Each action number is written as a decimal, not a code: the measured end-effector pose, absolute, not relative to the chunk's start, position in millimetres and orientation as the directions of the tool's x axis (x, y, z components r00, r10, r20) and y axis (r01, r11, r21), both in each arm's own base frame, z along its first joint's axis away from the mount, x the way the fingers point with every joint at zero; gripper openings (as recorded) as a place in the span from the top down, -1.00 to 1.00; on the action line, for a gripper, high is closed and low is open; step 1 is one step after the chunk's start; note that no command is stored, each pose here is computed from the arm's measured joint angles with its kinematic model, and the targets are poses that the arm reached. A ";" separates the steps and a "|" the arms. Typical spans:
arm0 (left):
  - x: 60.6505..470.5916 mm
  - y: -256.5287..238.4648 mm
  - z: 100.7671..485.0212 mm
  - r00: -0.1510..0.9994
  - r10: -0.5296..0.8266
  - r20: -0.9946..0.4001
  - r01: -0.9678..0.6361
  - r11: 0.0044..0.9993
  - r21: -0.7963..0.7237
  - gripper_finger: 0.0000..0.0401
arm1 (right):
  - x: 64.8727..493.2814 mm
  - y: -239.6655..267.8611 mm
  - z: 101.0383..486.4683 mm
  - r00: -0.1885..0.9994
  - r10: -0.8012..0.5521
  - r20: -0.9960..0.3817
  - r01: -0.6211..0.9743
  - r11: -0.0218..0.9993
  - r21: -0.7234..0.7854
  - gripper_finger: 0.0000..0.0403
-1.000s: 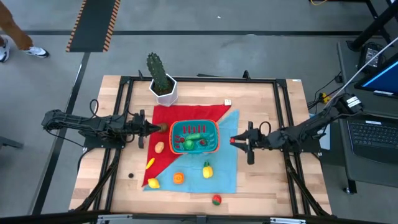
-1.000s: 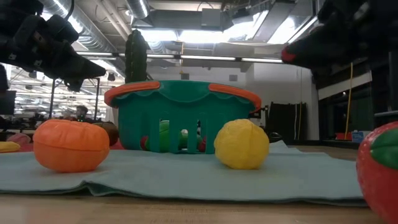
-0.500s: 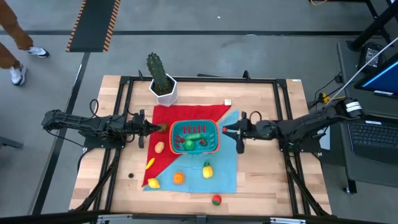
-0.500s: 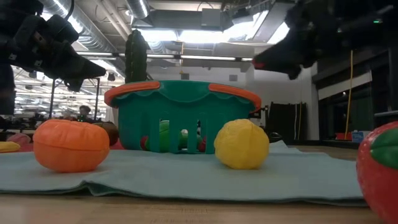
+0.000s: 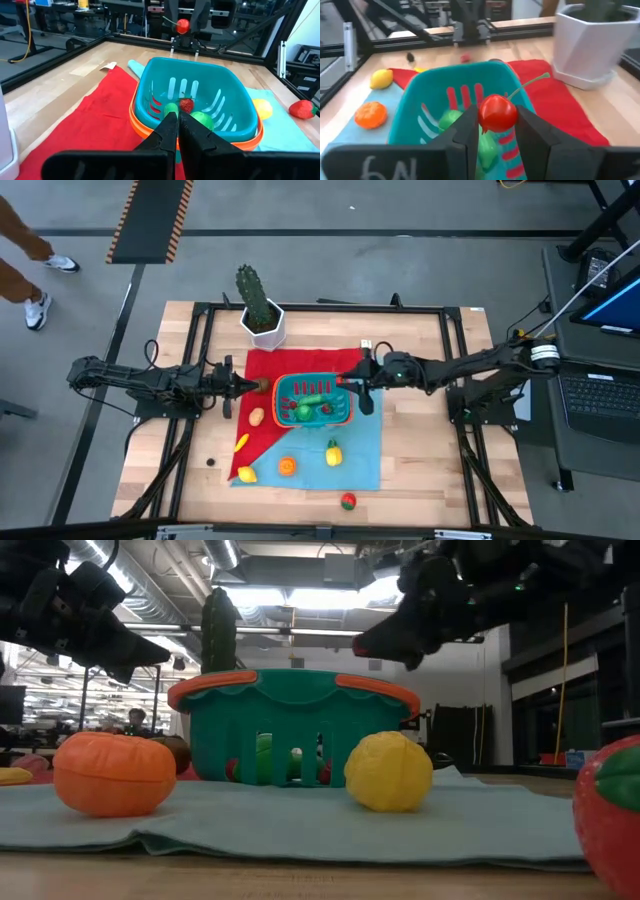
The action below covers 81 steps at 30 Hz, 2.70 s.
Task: Build produce basket
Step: Put the red cherry into the blue basket, then put the brown kiwi into the blue basket
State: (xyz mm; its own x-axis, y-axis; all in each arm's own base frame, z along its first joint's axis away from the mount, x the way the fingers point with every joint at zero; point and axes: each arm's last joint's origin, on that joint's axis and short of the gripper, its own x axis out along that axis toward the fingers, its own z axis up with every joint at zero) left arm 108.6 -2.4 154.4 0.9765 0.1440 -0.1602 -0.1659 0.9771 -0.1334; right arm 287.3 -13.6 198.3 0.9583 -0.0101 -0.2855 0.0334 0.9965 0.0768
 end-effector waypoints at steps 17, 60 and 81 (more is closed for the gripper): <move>108.6 -2.7 153.8 0.977 0.135 -0.166 -0.150 0.985 -0.082 0.96 | 347.7 -17.7 225.4 0.779 0.083 -0.622 -0.075 0.996 0.039 0.47; 108.6 -2.7 153.8 0.977 0.135 -0.166 -0.142 0.989 -0.034 0.96 | 372.6 -2.8 196.6 0.699 0.152 -0.699 -0.068 0.987 0.146 0.10; 108.5 -2.3 154.1 0.976 0.143 -0.164 -0.150 0.988 -0.029 0.71 | 347.4 -10.3 191.8 0.870 0.093 -0.484 -0.074 0.995 0.059 0.14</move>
